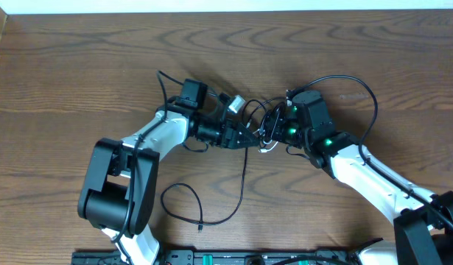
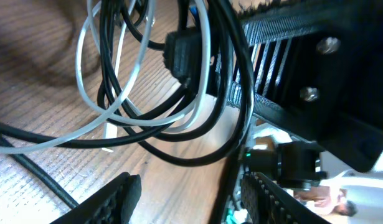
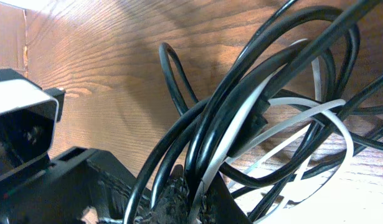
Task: Untangle cables
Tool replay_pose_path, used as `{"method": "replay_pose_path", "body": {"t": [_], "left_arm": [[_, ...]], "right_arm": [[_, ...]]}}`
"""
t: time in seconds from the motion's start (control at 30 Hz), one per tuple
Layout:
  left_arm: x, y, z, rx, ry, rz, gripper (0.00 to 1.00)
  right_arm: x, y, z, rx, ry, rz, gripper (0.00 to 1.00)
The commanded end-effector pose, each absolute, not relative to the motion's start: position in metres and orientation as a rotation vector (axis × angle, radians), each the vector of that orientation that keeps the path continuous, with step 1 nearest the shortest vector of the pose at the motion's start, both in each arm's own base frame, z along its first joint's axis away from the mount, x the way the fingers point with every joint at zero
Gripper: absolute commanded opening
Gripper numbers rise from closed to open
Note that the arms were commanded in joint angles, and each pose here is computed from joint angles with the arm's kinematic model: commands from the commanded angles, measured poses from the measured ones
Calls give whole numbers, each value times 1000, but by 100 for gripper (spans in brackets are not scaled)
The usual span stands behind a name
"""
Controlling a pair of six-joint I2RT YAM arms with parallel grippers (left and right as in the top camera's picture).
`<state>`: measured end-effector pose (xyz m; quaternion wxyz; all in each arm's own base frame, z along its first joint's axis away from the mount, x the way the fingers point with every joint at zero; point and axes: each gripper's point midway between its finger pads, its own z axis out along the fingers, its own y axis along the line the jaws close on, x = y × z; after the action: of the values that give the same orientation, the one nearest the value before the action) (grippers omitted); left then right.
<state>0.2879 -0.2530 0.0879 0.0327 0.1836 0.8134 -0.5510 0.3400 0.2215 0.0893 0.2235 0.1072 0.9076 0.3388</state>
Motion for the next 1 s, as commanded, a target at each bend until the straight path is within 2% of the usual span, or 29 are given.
{"method": "replay_pose_path", "body": {"t": [0.0, 0.17, 0.53, 0.57, 0.63, 0.73, 0.8, 0.97], "left_arm": [[285, -259, 79, 648, 2508, -1619, 58], [290, -260, 73, 673, 2515, -1538, 64], [303, -268, 63, 745, 2489, -1364, 64], [304, -269, 63, 748, 2482, -1360, 61], [308, -267, 60, 744, 2488, -1319, 47], [315, -261, 52, 727, 2518, -1223, 19], [318, -258, 48, 718, 2533, -1181, 8], [322, -259, 49, 721, 2517, -1168, 8]], "right_arm": [[342, 215, 76, 379, 2532, 898, 1], [341, 216, 71, 381, 2545, 893, 1], [340, 219, 73, 388, 2546, 927, 1], [340, 219, 73, 389, 2546, 926, 1], [340, 219, 73, 388, 2546, 926, 1], [340, 219, 73, 388, 2546, 926, 1], [340, 219, 73, 388, 2546, 926, 1], [338, 221, 73, 362, 2553, 934, 1]]}}
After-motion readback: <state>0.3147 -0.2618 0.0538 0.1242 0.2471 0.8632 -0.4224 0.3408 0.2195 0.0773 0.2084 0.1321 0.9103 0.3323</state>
